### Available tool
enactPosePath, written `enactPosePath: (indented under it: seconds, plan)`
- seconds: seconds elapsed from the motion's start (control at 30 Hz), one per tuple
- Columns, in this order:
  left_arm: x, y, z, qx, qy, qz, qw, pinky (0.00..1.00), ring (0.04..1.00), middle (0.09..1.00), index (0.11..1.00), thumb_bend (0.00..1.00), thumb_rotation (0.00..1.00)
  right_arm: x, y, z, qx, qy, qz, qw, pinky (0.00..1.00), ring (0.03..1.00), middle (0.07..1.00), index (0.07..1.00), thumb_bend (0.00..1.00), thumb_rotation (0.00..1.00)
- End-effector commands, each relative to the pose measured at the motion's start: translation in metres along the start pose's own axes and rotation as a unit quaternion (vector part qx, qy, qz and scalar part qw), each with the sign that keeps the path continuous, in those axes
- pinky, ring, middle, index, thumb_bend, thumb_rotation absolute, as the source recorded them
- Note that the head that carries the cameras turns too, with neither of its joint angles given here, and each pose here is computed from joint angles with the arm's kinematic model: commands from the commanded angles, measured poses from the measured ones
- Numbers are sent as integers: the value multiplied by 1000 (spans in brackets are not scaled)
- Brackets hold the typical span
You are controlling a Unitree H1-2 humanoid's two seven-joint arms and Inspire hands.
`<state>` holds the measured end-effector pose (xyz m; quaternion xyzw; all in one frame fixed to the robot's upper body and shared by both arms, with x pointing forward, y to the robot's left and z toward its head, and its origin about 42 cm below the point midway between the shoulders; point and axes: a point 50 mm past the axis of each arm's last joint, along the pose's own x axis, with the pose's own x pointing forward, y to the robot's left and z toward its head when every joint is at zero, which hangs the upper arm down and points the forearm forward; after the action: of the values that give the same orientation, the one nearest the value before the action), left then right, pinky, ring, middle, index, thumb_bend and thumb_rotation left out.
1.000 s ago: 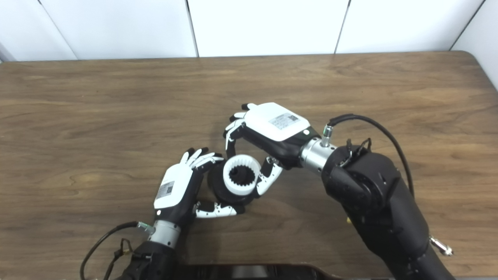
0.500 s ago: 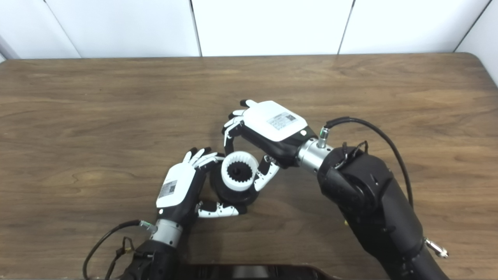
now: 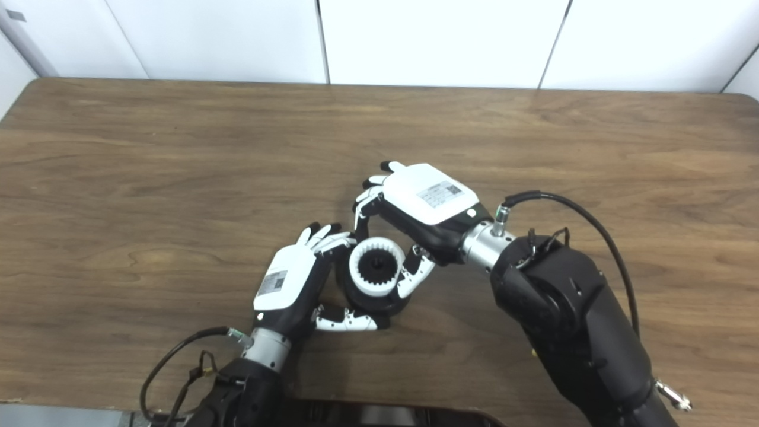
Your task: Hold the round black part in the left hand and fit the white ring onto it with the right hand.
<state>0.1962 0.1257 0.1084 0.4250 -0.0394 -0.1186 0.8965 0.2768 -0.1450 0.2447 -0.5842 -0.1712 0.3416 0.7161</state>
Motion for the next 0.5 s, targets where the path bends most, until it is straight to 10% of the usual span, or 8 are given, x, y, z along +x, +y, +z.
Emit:
enactPosePath:
  seconds: [0.0,0.47]
  plan:
    - [0,-13,15,-14,5,-19,1000,1000,938,818,485,522,64,2,-7,4,-16,-22,-6,1000,1000,896,785,482,525,136]
    - [1,-11,18,-15,3,-17,1000,1000,943,826,486,522,63,8,-2,-12,-8,5,6,1000,1000,897,783,482,525,135]
